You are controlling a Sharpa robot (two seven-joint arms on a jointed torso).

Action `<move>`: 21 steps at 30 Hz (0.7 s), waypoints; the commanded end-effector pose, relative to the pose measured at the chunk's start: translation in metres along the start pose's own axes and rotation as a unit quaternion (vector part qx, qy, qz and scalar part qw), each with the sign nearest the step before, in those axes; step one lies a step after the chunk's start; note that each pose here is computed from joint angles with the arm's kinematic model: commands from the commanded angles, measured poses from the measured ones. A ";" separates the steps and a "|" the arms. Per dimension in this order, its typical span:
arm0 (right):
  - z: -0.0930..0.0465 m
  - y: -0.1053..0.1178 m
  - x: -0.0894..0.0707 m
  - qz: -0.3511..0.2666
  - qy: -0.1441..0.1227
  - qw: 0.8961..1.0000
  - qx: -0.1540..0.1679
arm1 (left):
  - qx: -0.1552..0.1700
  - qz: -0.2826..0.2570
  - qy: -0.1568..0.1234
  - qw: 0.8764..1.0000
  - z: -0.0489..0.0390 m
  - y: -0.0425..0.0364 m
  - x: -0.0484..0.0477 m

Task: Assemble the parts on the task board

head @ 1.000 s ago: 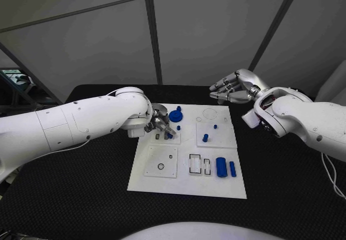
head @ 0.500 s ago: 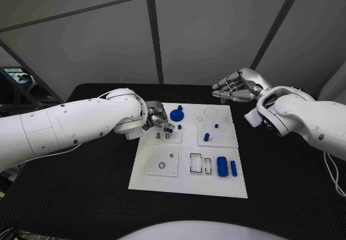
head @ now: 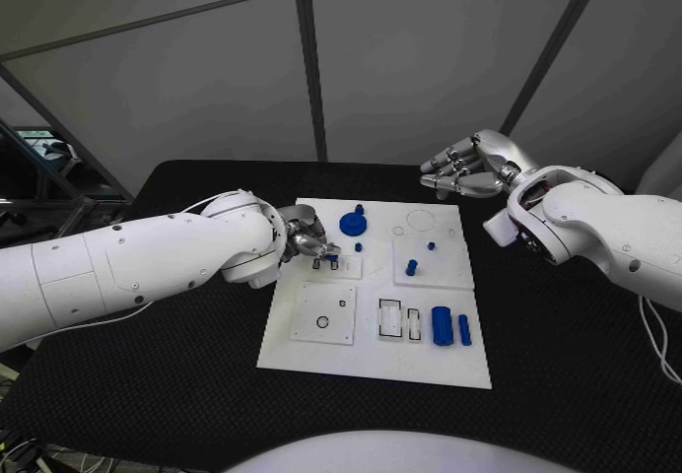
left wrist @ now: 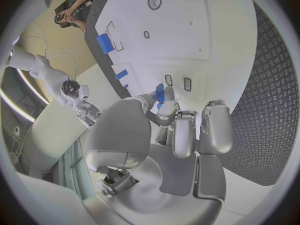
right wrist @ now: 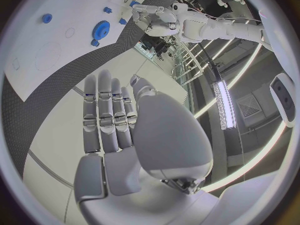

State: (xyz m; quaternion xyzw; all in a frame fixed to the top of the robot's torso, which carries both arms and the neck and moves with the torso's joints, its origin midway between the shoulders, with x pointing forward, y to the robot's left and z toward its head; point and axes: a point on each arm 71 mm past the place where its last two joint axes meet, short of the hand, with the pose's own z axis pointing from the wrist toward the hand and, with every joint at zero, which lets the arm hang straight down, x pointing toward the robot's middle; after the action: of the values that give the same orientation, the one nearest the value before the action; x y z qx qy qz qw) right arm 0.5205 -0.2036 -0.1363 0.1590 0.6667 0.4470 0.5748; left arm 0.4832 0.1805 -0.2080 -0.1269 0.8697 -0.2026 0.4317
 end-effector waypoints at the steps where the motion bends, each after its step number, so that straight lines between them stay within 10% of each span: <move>1: 0.000 0.001 0.000 0.001 0.002 1.000 -0.001 | 0.003 0.007 -0.023 1.000 0.0007 -0.0007 -0.0025; 21: 0.001 0.002 0.002 0.002 0.008 1.000 -0.002 | 0.003 0.051 -0.010 0.999 0.0052 -0.0030 0.0023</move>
State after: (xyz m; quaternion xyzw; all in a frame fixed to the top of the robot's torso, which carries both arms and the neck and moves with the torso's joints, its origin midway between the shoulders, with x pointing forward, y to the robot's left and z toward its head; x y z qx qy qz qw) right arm 0.5204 -0.2019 -0.1367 0.1580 0.6689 0.4477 0.5720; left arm 0.4861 0.1769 -0.2113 -0.0988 0.8675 -0.1869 0.4502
